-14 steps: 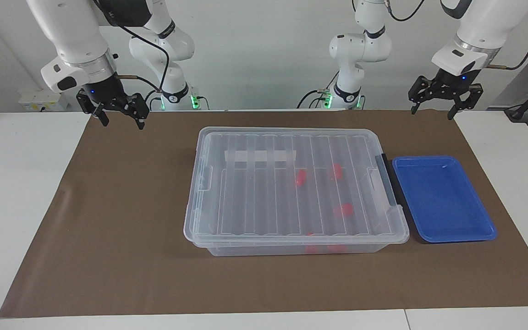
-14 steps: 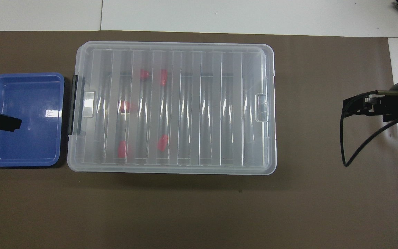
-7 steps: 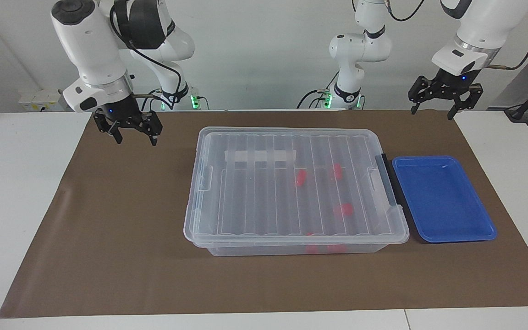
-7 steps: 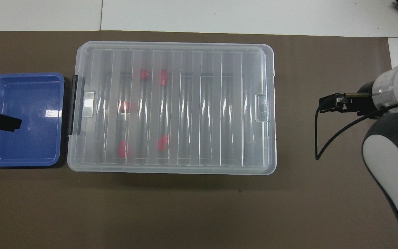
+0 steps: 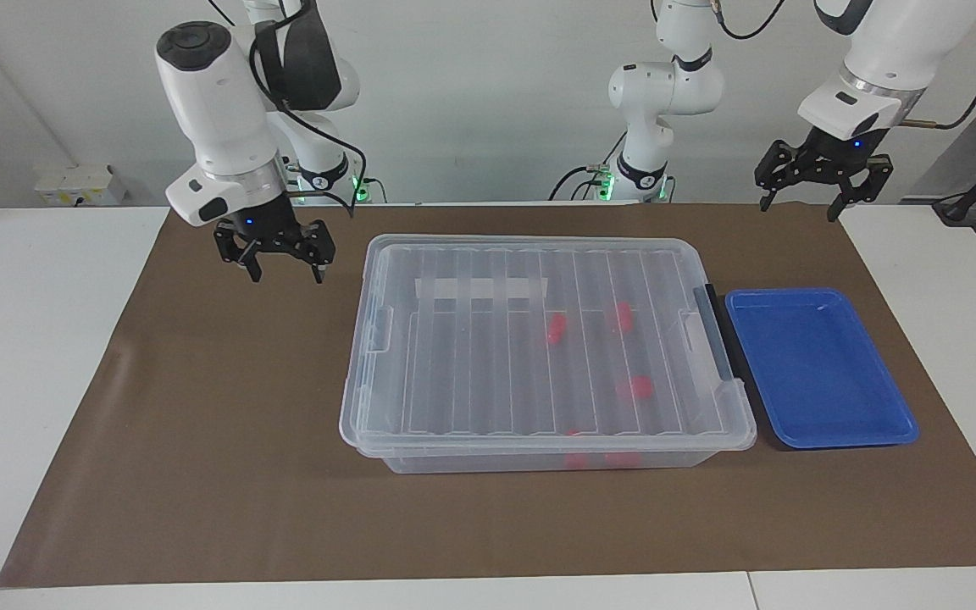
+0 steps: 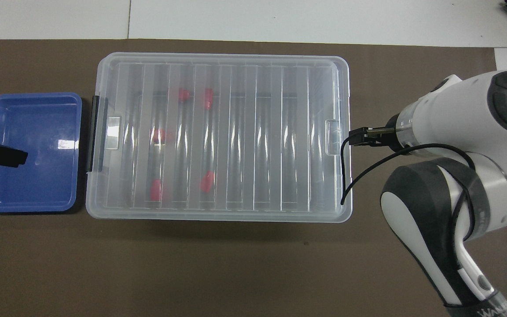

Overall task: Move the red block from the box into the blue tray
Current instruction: 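Reach the right gripper to the edge of the clear lid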

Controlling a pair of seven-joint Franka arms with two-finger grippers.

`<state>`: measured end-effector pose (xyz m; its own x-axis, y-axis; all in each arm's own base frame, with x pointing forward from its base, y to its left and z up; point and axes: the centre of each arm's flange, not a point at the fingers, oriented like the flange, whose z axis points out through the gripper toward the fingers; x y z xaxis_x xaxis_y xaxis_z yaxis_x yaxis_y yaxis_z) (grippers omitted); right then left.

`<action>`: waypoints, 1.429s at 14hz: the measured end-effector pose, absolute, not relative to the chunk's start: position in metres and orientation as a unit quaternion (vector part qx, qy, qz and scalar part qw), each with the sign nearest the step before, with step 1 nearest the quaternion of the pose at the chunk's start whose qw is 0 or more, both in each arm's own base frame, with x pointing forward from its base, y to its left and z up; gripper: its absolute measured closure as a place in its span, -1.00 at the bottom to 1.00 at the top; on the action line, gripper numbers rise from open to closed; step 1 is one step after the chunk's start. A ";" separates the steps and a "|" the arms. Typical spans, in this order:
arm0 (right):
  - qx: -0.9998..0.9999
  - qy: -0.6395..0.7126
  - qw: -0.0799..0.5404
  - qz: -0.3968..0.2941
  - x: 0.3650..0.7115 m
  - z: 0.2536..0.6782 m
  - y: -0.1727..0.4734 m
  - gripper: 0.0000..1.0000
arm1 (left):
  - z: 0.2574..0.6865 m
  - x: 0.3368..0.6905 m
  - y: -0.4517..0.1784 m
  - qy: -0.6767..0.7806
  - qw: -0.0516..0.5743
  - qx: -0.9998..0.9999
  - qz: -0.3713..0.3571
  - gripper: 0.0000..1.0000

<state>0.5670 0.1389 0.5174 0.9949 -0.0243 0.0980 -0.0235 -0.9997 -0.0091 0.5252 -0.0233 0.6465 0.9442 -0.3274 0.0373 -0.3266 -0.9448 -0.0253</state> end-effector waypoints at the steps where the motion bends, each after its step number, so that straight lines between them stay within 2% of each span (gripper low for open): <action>1: -0.999 0.011 0.004 -0.050 0.569 0.513 0.141 -1.00 | 0.646 0.525 -0.023 0.166 0.009 -0.986 -0.020 -1.00; 8: -0.999 0.002 0.002 -0.038 0.580 0.479 0.154 -1.00 | 0.646 0.525 -0.023 0.166 0.009 -0.986 -0.020 -1.00; 20: -1.000 0.006 -0.002 -0.025 0.580 0.466 0.140 -1.00 | 0.646 0.524 -0.032 0.170 0.009 -0.985 -0.017 -1.00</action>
<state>0.5805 0.1399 0.4660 0.9987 -0.0123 0.0502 -0.0124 -0.9999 0.0030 0.5240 -0.0316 0.6457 0.9417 -0.3350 0.0299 -0.3344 -0.9421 -0.0241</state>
